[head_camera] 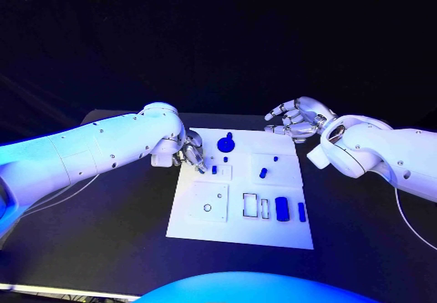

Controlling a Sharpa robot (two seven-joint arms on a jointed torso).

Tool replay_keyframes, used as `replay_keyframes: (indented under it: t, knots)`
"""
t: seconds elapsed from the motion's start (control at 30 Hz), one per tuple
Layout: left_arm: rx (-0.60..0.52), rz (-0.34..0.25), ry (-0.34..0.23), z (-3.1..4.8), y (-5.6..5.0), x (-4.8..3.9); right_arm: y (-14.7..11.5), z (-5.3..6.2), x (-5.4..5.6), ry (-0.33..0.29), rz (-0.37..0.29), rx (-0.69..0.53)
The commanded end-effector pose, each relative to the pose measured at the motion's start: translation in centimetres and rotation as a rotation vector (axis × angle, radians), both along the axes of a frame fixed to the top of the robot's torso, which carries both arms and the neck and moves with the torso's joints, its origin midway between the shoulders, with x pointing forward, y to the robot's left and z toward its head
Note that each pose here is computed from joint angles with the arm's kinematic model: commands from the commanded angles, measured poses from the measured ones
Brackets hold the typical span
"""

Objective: Assemble the parts on the task board

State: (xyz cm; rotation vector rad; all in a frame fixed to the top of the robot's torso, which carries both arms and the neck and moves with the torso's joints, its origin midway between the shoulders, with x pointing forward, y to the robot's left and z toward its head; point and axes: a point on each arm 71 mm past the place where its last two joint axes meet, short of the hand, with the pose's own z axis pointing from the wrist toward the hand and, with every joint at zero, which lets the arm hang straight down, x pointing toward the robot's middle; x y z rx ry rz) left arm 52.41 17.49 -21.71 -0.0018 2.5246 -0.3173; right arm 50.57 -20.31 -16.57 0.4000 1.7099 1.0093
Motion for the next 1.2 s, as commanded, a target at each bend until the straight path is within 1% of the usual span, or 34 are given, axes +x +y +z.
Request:
replay_keyframes:
  t: [0.03,0.33,0.63,1.2]
  knots:
    - [0.0,-0.01,0.007,-0.05,-0.15,-0.03,0.15,-0.01,-0.1,-0.002,0.019,-0.002]
    - [0.011,0.004,-0.007,-0.32,-0.17,0.14,0.11,0.0,-0.11,-0.002,0.018,-0.001]
    - [0.003,0.02,-0.022,-0.34,-0.03,0.23,0.09,0.0,-0.1,-0.003,0.018,-0.001]
    - [-0.02,0.033,-0.023,-0.31,0.17,-0.05,0.04,-0.03,-0.08,-0.002,0.018,-0.002]
